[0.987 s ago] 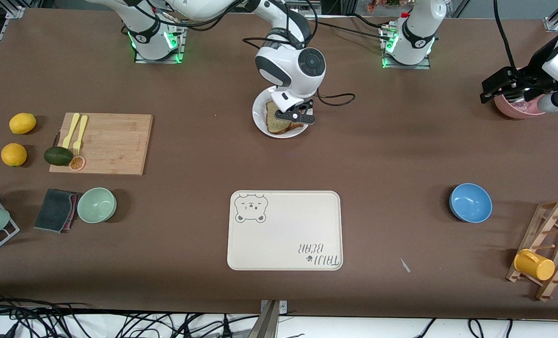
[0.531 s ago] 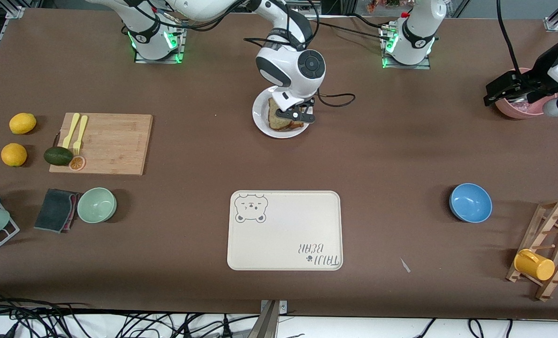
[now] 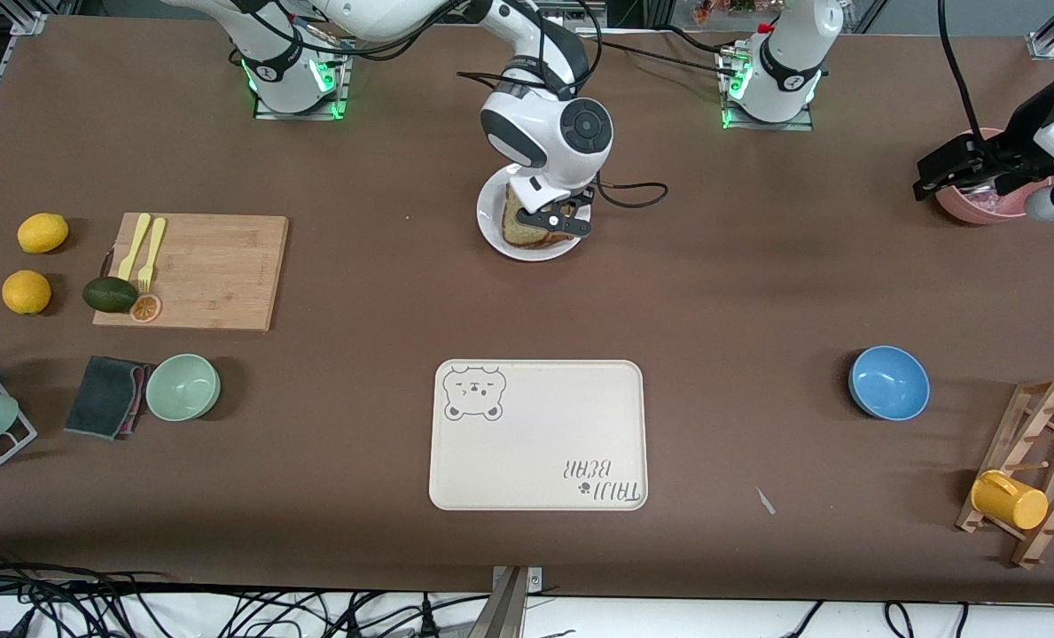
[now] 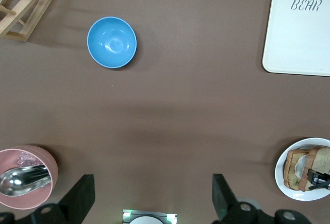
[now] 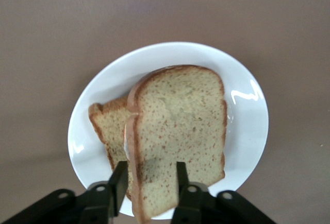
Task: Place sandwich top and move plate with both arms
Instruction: 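Open the right gripper and withdraw it while the left gripper moves out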
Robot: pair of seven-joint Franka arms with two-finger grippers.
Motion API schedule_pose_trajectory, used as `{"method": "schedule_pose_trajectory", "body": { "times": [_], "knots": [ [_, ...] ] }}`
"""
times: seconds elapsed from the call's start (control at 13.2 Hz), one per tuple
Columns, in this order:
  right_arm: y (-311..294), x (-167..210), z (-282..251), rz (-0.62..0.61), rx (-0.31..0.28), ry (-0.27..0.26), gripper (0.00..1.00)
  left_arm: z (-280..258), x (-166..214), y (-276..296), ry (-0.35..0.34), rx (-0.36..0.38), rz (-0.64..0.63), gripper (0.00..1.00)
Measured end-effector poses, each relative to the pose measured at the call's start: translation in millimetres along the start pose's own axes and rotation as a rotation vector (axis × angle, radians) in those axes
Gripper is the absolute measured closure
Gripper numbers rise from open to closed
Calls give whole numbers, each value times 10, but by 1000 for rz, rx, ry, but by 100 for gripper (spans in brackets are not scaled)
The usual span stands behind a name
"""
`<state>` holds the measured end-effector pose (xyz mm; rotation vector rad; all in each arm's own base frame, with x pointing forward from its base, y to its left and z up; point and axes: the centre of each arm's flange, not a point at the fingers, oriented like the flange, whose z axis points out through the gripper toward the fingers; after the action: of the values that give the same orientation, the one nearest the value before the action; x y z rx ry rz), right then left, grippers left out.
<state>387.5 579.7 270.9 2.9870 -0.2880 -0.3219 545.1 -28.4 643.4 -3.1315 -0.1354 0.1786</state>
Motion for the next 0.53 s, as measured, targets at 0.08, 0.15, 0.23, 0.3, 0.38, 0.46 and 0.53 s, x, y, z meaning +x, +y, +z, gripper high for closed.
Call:
{"method": "schedule_pose_trajectory", "body": {
  "times": [0.08, 0.15, 0.23, 0.3, 0.38, 0.46, 0.53],
  "knots": [
    [50, 107, -122, 29, 15, 7, 37, 5, 6, -16, -1, 0, -3, 0],
    [131, 255, -270, 55, 32, 16, 25, 12, 16, -46, -3, -1, -8, 0],
    [241, 422, -422, 84, 50, 24, 13, 20, 27, -92, -4, -2, -17, 0],
    [375, 599, -589, 114, 66, 33, 4, 28, 39, -145, -6, -3, -27, 0],
    [533, 776, -778, 140, 82, 44, 0, 36, 49, -187, -8, -4, -34, 0],
    [713, 949, -981, 159, 97, 57, 0, 42, 54, -207, -10, -4, -38, 0],
    [913, 1121, -1189, 175, 113, 72, 0, 43, 54, -208, -11, -4, -38, 0]
  ]
}}
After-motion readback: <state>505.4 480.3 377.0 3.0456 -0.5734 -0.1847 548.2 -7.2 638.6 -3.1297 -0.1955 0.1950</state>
